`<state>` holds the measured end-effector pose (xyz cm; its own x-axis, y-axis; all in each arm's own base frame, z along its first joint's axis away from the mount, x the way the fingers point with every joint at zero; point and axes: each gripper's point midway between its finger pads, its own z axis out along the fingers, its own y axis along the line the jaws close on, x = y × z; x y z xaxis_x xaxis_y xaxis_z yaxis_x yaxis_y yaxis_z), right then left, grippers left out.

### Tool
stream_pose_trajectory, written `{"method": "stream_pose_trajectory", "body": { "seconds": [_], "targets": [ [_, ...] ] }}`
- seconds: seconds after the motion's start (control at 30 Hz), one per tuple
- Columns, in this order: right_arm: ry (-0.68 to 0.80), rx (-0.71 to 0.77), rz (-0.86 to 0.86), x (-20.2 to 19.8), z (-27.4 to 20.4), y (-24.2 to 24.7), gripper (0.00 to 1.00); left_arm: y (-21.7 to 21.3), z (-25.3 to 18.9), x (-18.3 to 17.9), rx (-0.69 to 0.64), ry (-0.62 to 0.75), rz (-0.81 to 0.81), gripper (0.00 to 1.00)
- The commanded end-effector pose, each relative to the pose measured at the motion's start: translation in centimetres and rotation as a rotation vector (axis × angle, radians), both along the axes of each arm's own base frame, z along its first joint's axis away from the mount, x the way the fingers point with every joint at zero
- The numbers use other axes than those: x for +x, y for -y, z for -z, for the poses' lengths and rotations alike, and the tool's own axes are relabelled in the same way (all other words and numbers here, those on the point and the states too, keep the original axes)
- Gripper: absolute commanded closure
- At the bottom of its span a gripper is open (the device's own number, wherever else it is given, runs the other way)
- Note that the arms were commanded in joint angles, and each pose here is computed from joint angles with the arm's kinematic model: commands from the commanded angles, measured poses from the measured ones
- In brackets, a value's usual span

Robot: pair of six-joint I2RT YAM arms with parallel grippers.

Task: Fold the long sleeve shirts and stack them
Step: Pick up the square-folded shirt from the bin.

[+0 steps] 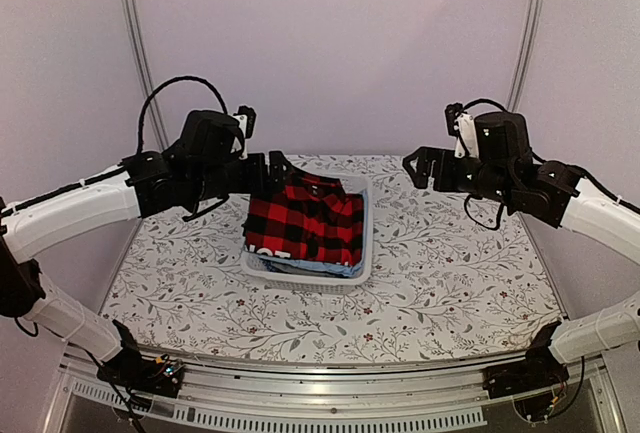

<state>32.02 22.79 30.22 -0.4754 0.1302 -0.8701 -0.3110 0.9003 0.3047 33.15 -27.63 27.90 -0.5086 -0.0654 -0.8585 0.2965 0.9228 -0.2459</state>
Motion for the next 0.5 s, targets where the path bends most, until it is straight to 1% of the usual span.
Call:
{"method": "stream_pose_trajectory", "body": {
  "seconds": [0.0, 0.13, 0.3, 0.37, 0.47],
  "targets": [
    [-0.018, -0.012, -0.017, 0.2, 0.8, -0.5, 0.01, -0.5, 0.2, 0.2, 0.013, -0.028, -0.029, 0.0],
    [-0.03, -0.018, -0.019, 0.2, 1.2, -0.6, 0.01, -1.1, 1.2, 0.3, 0.019, -0.078, -0.039, 0.0],
    [-0.046, -0.025, -0.026, 0.3, 1.8, -0.9, 0.01, -1.2, 3.5, 0.3, 0.07, -0.168, -0.049, 0.01],
    [-0.052, -0.026, -0.028, 0.4, 2.0, -1.0, 0.01, -1.3, 4.6, 0.4, 0.094, -0.202, -0.063, 0.03],
    [-0.061, -0.028, -0.033, 0.4, 2.4, -1.2, 0.01, -1.3, 5.7, 0.6, 0.118, -0.235, -0.083, 0.09]
  ]
}}
